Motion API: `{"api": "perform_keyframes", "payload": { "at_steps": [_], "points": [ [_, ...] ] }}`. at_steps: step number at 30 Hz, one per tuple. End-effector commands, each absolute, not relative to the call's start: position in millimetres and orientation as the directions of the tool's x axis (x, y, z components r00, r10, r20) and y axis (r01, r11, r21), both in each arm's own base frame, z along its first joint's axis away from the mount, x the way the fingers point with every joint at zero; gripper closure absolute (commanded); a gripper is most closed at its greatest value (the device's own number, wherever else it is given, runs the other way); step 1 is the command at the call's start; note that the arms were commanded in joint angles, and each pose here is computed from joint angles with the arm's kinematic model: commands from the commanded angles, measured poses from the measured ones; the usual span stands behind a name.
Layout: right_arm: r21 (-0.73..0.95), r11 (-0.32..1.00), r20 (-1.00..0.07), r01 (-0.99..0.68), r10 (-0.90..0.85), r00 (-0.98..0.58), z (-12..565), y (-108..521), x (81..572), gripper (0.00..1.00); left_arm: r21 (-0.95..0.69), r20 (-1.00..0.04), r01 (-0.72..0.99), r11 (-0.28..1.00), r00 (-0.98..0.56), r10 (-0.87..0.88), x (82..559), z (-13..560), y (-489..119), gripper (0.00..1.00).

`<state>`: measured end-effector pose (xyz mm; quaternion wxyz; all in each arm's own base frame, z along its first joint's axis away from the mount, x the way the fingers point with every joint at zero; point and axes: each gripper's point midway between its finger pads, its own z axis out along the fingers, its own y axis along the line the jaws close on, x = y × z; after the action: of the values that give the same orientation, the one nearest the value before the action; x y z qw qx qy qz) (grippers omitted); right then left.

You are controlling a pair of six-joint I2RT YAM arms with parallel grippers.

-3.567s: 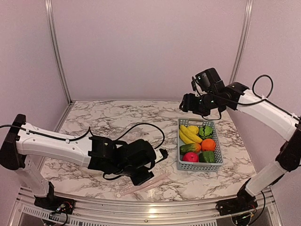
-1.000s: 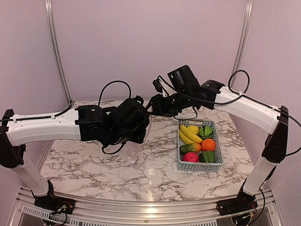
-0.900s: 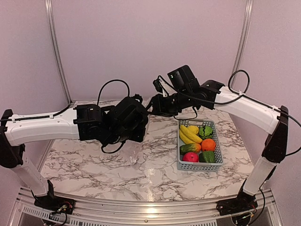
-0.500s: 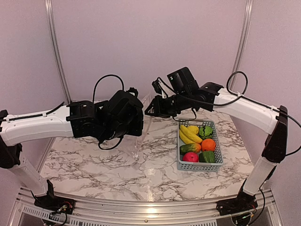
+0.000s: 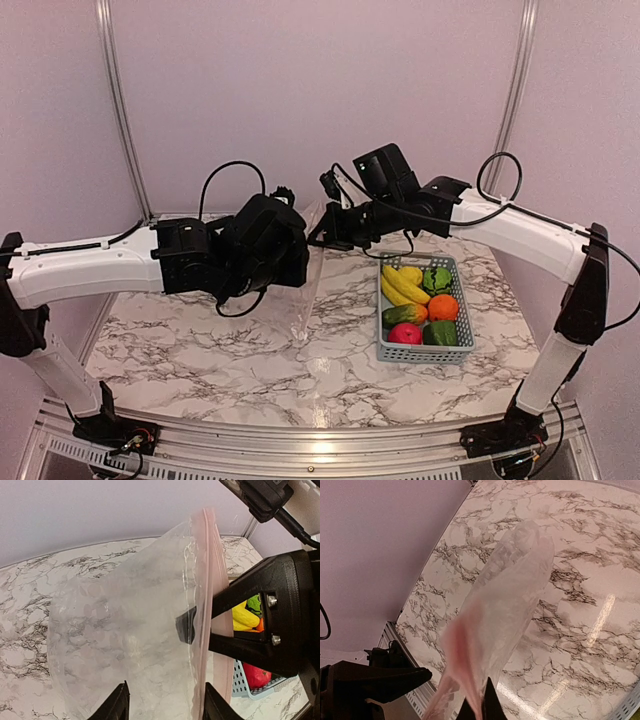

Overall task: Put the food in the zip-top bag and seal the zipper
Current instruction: Pass from the left arm to the right, then open the zipper food storage bag at the center of the board.

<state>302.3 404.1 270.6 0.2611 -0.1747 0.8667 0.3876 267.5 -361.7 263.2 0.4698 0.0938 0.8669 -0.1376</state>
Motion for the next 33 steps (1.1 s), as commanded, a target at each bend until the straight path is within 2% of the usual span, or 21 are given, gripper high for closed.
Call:
{"api": "perform_keyframes", "payload": {
  "at_steps": [1, 5, 9, 11, 14, 20, 29, 31, 33],
  "points": [
    [0.597, 0.628, -0.598, -0.499, -0.066, -0.799, 282.8, 407.3, 305.3, 1.00, -0.127, -0.842, 0.316, 0.940, -0.535, 0.066, 274.5, 253.2, -375.3, 0.49],
    [0.595, 0.638, -0.604, -0.489, -0.046, -0.795, 286.7, 404.2, 307.0, 1.00, -0.099, -0.828, 0.305, 0.947, -0.553, 0.091, 276.0, 245.8, -377.7, 0.48],
    [0.594, 0.650, -0.605, -0.475, -0.028, -0.795, 289.5, 400.4, 308.1, 1.00, -0.014, -0.817, 0.191, 0.982, -0.568, 0.099, 282.3, 240.1, -357.3, 0.53],
    [0.588, 0.662, -0.607, -0.465, -0.019, -0.795, 289.5, 396.9, 309.1, 1.00, -0.003, -0.821, 0.167, 0.986, -0.564, 0.093, 283.4, 241.8, -352.2, 0.60],
    [0.562, 0.711, -0.591, -0.423, -0.014, -0.807, 279.8, 386.1, 312.5, 1.00, -0.016, -0.838, 0.142, 0.990, -0.542, 0.065, 284.6, 255.5, -345.7, 0.76],
    [0.515, 0.775, -0.556, -0.366, -0.023, -0.831, 257.7, 365.9, 316.4, 1.00, -0.017, -0.873, 0.114, 0.993, -0.487, 0.041, 286.2, 282.5, -330.8, 0.99],
    [0.392, 0.862, -0.492, -0.321, -0.099, -0.865, 236.7, 339.1, 309.1, 1.00, -0.026, -0.873, 0.092, 0.995, -0.487, 0.023, 284.6, 278.9, -322.6, 1.00],
    [0.417, 0.833, -0.498, -0.363, -0.124, -0.858, 245.8, 343.9, 303.5, 0.95, -0.022, -0.868, 0.108, 0.994, -0.495, 0.035, 284.7, 275.0, -326.4, 1.00],
    [0.472, 0.754, -0.551, -0.456, -0.151, -0.821, 269.6, 356.8, 295.1, 0.88, -0.013, -0.861, 0.130, 0.991, -0.506, 0.055, 284.4, 270.6, -331.3, 1.00]
  ]
}}
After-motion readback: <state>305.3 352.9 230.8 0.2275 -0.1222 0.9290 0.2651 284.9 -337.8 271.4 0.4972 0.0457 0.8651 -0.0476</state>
